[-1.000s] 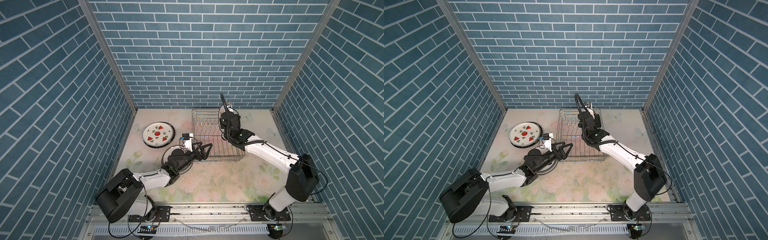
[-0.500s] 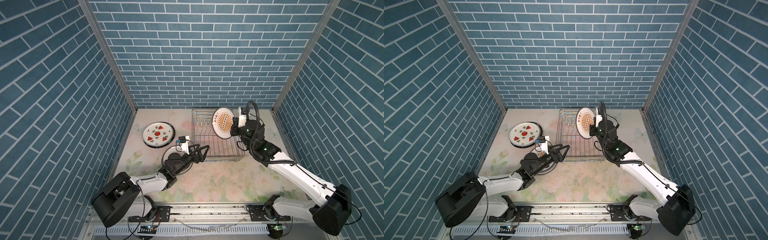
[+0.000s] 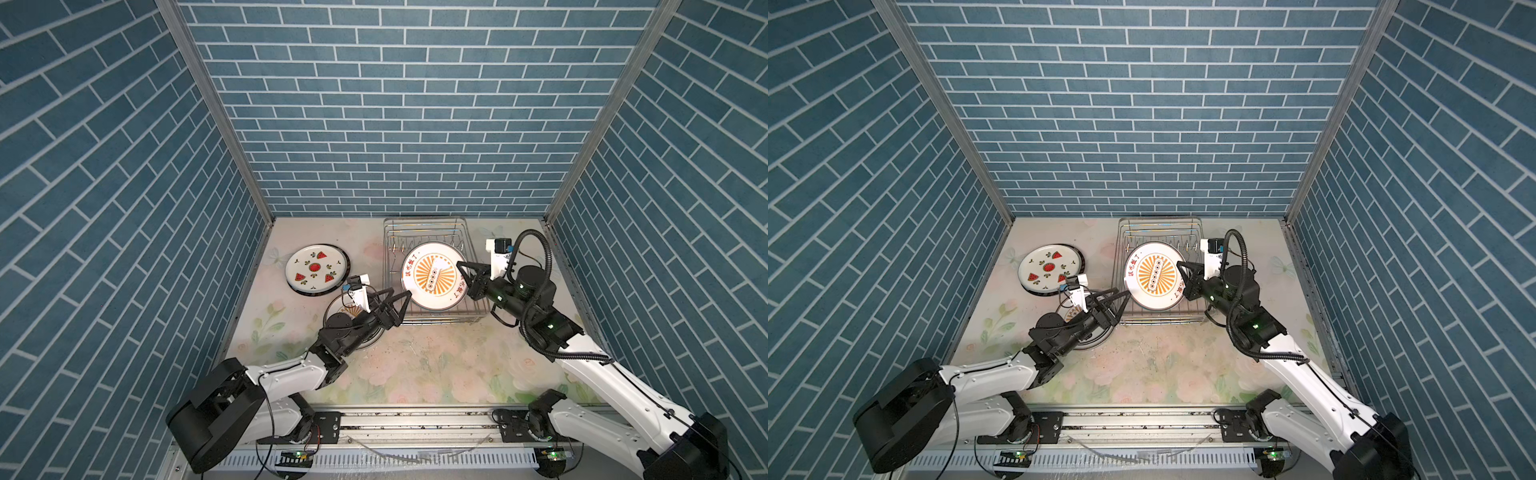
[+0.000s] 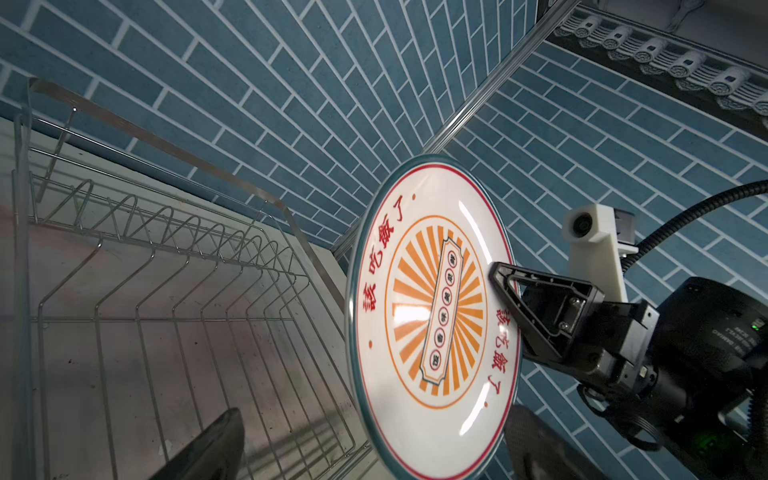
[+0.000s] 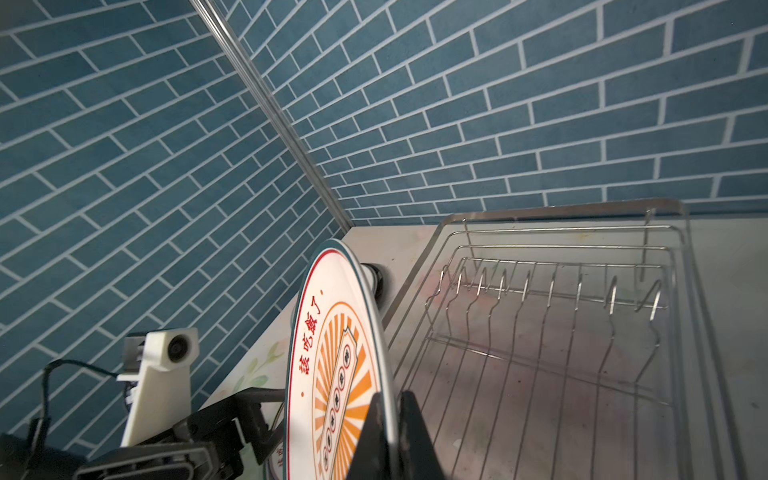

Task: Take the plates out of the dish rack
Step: 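Lift the plate out of the rack with the right gripper toward the left gripper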

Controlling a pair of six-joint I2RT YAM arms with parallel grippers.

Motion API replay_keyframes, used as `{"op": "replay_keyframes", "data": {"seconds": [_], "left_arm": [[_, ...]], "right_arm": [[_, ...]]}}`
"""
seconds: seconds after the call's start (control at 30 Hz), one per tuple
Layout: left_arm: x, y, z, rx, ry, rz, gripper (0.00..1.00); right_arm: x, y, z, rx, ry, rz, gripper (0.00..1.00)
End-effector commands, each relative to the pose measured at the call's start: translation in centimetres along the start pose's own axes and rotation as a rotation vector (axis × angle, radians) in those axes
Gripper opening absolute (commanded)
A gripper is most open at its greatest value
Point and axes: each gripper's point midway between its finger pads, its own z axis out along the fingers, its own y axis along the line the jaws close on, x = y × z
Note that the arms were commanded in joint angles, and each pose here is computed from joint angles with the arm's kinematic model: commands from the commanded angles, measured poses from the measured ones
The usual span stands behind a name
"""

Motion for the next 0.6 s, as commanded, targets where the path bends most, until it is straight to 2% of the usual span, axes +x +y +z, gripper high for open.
{"op": "replay_keyframes", "data": {"seconds": [0.0,0.33,0.57], "left_arm": [[-0.1,0.1,-0.6,-0.001,-0.015,-0.011,0.9],[0.4,0.2,-1.1,-0.026,0.023,-0.054,0.43],[0.3,0.4,-1.1,-0.048,0.032,-0.062,0.23]], "right_arm": [[-1.1,2.4,-0.6,-0.143,-0.062,0.078,0.0],[0.1,2.8,0.3,-0.22,-0.045,0.122,0.0],[0.8,2.2,0.9,-0.203,-0.026,0.125,0.0]]}}
